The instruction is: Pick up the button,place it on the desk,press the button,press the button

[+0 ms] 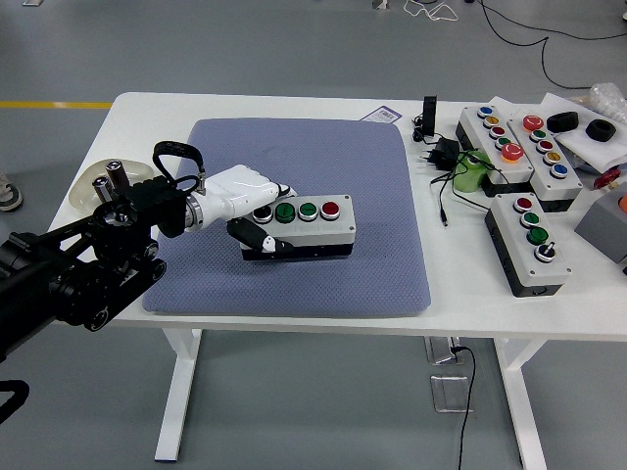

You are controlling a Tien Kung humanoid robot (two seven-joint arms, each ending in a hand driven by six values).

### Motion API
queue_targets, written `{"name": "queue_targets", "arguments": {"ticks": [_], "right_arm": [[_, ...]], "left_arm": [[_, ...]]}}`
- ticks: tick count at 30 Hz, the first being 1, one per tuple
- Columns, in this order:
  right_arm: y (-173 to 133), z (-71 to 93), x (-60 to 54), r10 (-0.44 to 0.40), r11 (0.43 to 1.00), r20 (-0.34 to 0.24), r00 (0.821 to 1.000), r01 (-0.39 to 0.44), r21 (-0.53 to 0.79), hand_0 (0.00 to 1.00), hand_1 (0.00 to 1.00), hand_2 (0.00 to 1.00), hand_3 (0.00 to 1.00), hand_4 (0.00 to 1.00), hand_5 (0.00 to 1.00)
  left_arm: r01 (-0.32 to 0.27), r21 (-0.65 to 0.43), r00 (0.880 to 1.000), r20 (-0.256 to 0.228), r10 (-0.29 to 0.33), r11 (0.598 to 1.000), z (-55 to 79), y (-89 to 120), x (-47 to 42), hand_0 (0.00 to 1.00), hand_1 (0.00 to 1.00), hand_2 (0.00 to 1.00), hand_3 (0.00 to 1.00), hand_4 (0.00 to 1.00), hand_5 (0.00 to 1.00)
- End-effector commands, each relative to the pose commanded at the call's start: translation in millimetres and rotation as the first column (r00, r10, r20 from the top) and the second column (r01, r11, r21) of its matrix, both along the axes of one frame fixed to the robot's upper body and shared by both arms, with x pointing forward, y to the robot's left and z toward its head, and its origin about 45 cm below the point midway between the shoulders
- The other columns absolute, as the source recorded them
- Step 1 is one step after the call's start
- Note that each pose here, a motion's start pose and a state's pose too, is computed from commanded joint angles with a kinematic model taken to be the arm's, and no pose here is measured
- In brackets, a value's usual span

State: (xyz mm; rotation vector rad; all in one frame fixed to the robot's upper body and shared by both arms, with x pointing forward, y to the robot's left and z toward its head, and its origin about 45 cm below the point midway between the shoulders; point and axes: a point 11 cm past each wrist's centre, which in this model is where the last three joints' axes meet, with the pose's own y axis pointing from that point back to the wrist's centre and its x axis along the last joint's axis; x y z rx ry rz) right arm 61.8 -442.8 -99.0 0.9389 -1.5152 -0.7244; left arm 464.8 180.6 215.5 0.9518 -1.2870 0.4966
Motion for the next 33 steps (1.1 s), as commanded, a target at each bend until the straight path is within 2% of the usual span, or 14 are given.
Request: {"name": "queue_targets", "arguments": {"ticks": [3, 4, 9, 10, 15, 16, 20, 22, 24, 27, 28, 30, 31, 33], "right_arm": [[0.3, -0.1, 0.1, 0.002, 1.000, -0.001, 1.000, -0.002, 0.000, 0.632, 0.539, 0.566, 0.634, 0.228, 0.244], [0.3, -0.1, 0.1, 0.001, 1.000, -0.001, 1.000, -0.001, 0.001, 0.633, 0.539, 0.565, 0.634, 0.227, 0.245], [0.0, 0.1, 0.4, 0.002, 1.000, 0.000, 1.000, -0.002, 0.001, 0.633, 0.539, 0.565, 0.634, 0.227, 0.245], [-0.1, 0.1, 0.6, 0.002, 1.000, 0.001, 1.000, -0.002, 0.000, 0.632, 0.539, 0.565, 0.634, 0.228, 0.245], [-0.1, 0.2, 1.0, 0.001, 1.000, 0.002, 1.000, -0.001, 0.001, 0.632, 0.539, 0.565, 0.634, 0.228, 0.245], [-0.1, 0.2, 1.2, 0.001, 1.000, 0.003, 1.000, -0.001, 0.001, 0.633, 0.539, 0.564, 0.634, 0.228, 0.245], [-0.6, 0.5, 1.9, 0.001, 1.000, 0.006, 1.000, -0.001, 0.000, 0.633, 0.539, 0.564, 0.634, 0.228, 0.245], [-0.7, 0.5, 1.8, 0.000, 1.000, 0.006, 1.000, 0.000, -0.001, 0.633, 0.539, 0.564, 0.634, 0.228, 0.245], [-0.9, 0.7, 2.1, -0.001, 1.000, 0.007, 1.000, 0.001, -0.002, 0.633, 0.539, 0.564, 0.634, 0.228, 0.245], [-0.9, 0.5, 1.3, -0.003, 1.000, 0.007, 1.000, 0.003, -0.002, 0.633, 0.539, 0.564, 0.634, 0.228, 0.245], [-0.9, 0.6, 1.3, -0.003, 1.000, 0.007, 1.000, 0.003, -0.002, 0.631, 0.539, 0.563, 0.633, 0.229, 0.246], [-1.1, 0.6, 1.1, -0.004, 1.000, 0.007, 1.000, 0.004, -0.002, 0.631, 0.539, 0.563, 0.633, 0.229, 0.246], [-1.1, 0.6, 0.7, -0.005, 1.000, 0.006, 1.000, 0.005, -0.002, 0.631, 0.539, 0.563, 0.633, 0.229, 0.246], [-1.3, 0.5, 0.3, -0.004, 1.000, 0.005, 1.000, 0.004, -0.003, 0.631, 0.539, 0.563, 0.633, 0.229, 0.246]], "left_arm": [[-0.022, 0.021, 1.000, -0.015, 0.022, 1.000, -4.2, 4.7, 1.4, 0.454, 0.349, 0.348, 0.424, 0.674, 0.002], [-0.024, 0.025, 1.000, -0.018, 0.025, 0.999, -5.0, 5.6, 1.6, 0.640, 0.702, 0.791, 0.998, 0.889, 0.092], [-0.046, 0.021, 0.999, -0.022, 0.047, 0.999, -6.5, 9.7, 2.6, 0.640, 0.702, 0.791, 0.998, 0.889, 0.092], [-0.050, 0.017, 0.998, -0.023, 0.051, 0.999, -6.2, 10.1, 2.9, 0.867, 0.921, 0.998, 0.998, 0.998, 0.310], [-0.070, -0.025, 0.997, -0.026, 0.069, 0.997, -1.9, 11.4, 3.6, 0.867, 0.921, 0.998, 0.998, 0.998, 0.310], [-0.075, -0.033, 0.997, -0.035, 0.074, 0.997, -1.0, 11.8, 3.3, 0.957, 0.992, 0.998, 0.998, 0.998, 0.427], [-0.092, -0.066, 0.993, -0.074, 0.087, 0.994, 4.4, 12.1, 0.0, 0.957, 0.992, 0.998, 0.998, 0.998, 0.427], [-0.096, -0.096, 0.993, -0.072, 0.089, 0.991, 13.8, 11.2, -2.0, 0.985, 0.998, 0.998, 0.998, 0.998, 0.431], [-0.095, -0.148, 0.995, -0.035, 0.091, 0.984, 27.4, 9.5, -3.3, 0.985, 0.998, 0.998, 0.998, 0.998, 0.431], [-0.100, -0.312, 0.987, 0.090, 0.134, 0.945, 67.4, 10.2, -5.7, 0.985, 0.998, 0.998, 0.998, 0.998, 0.431], [-0.096, -0.359, 0.979, 0.134, 0.153, 0.928, 81.5, 11.5, -7.5, 0.600, 0.654, 0.709, 0.965, 0.683, 0.165], [-0.058, -0.422, 0.963, 0.214, 0.162, 0.905, 107.6, 8.3, -13.2, 0.600, 0.654, 0.709, 0.965, 0.683, 0.165], [-0.036, -0.446, 0.960, 0.234, 0.155, 0.894, 117.8, 5.3, -17.3, 0.600, 0.654, 0.709, 0.965, 0.683, 0.165], [0.001, -0.470, 0.965, 0.233, 0.122, 0.883, 130.4, -5.0, -26.5, 0.600, 0.654, 0.709, 0.965, 0.683, 0.165]]}}
